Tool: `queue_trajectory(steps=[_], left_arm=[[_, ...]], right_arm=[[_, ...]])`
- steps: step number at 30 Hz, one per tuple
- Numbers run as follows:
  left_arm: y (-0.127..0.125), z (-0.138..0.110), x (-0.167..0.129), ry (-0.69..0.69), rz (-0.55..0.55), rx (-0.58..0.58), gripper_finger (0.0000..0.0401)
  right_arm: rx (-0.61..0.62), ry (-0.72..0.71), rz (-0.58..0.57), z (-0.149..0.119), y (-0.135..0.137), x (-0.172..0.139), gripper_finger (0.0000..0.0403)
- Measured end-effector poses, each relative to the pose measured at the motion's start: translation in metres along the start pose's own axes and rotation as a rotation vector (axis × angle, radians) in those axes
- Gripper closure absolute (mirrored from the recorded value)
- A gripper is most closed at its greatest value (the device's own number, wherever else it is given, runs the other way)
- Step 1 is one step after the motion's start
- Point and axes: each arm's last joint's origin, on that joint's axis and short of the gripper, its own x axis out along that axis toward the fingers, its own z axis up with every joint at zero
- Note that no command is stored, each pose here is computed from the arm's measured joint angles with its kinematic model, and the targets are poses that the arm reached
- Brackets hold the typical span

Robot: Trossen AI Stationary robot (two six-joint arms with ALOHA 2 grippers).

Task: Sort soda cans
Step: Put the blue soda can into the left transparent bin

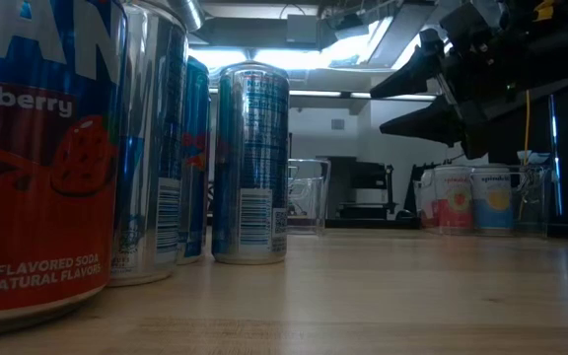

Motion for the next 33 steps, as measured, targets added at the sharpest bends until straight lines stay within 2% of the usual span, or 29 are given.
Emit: queue_trajectory(steps=[9,17,21,29,33], left_arm=[[0.000,0.000,0.000,0.009,0.000,-0.012,0.0097],[0.001,0.008,-0.002,-0.035,-0.001,-0.040,0.0090],[0.001,0.026,-0.001,-0.040,-0.002,-0.027,0.0089],[0.004,0.078,-0.009,-0.034,-0.003,0.013,0.0089],[0.003,0.094,-0.020,0.034,-0.030,0.033,0.0098]], right_arm=[[-0.002,-0.004,0.008,0.000,0.001,0.000,0.0081],[-0.004,-0.002,0.011,0.000,0.001,0.000,0.0081],[-0.004,-0.002,0.011,0.000,0.001,0.000,0.0081],[-0.005,-0.001,0.013,0.000,0.001,0.000,0.0081],[-0.011,0.007,0.022,-0.001,0.002,0.000,0.0081]])
